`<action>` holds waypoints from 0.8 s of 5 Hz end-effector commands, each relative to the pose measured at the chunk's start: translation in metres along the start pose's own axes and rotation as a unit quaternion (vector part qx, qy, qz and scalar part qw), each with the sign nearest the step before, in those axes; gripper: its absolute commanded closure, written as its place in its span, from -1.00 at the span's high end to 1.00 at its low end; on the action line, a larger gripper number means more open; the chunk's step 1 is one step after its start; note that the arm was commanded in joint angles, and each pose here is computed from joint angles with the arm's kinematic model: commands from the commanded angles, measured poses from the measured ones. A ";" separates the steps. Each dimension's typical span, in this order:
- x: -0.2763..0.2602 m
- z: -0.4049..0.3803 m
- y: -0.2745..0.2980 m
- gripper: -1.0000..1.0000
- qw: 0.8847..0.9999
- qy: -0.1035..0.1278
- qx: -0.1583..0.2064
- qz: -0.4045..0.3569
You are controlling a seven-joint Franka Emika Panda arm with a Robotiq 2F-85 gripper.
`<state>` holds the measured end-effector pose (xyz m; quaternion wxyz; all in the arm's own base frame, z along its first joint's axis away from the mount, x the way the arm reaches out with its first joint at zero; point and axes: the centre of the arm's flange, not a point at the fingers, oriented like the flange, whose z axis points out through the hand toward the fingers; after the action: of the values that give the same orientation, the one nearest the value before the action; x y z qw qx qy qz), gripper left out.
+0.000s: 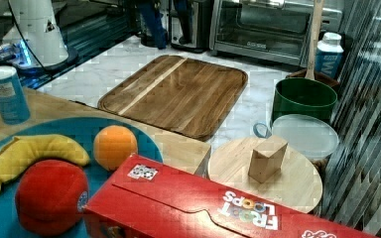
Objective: Open the drawer.
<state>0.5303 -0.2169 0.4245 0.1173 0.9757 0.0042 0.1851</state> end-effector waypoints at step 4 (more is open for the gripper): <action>-0.071 0.095 -0.050 1.00 0.993 -0.105 0.024 0.051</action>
<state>0.4740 -0.2135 0.2622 0.0642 0.9969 -0.0344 0.0287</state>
